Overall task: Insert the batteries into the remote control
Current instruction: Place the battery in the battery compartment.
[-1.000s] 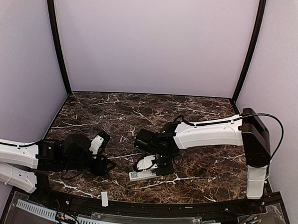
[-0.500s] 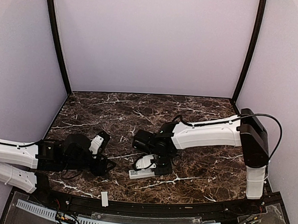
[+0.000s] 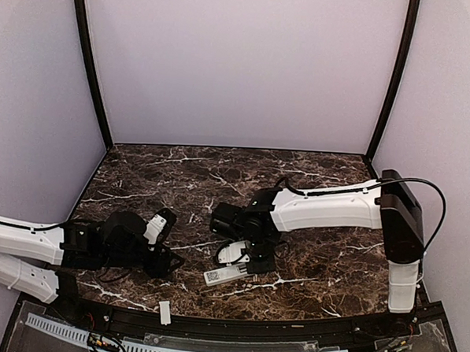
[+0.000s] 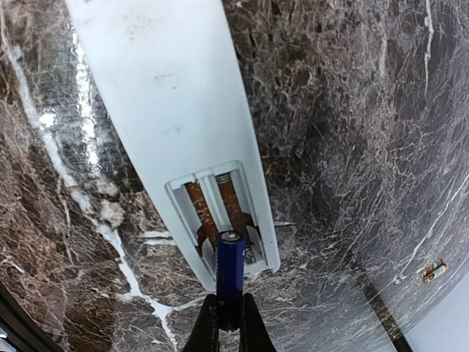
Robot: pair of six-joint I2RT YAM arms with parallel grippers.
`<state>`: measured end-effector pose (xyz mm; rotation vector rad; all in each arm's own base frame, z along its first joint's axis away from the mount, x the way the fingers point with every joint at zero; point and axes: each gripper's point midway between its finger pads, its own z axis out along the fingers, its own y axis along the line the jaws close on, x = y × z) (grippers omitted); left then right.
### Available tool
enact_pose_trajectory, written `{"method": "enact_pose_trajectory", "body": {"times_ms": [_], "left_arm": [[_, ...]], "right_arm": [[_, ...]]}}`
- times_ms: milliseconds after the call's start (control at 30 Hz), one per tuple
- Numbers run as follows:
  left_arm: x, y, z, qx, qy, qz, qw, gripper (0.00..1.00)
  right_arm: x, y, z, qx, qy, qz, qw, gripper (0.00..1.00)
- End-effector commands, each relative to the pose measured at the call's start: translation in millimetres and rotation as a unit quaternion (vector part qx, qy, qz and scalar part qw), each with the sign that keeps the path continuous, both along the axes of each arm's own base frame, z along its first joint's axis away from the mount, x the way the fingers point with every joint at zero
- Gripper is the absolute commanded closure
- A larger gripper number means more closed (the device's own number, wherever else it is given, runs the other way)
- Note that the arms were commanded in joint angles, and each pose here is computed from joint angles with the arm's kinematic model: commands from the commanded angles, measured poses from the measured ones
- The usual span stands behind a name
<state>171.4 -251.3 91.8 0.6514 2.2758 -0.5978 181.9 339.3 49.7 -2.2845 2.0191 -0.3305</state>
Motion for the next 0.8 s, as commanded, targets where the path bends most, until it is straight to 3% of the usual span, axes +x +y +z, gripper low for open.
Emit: {"method": "enact_pose_trajectory", "body": {"times_ms": [0,767], "left_arm": [[-3,-1,-6,0.006,0.001,-0.013,1.000,0.45],[-3,0,-3,0.002,-0.003,-0.013,1.000,0.45]], "right_arm": [[4,1,5,-0.005,-0.016,-0.004,1.000,1.00],[6,16,0,-0.002,-0.025,0.030,0.999,1.00]]}}
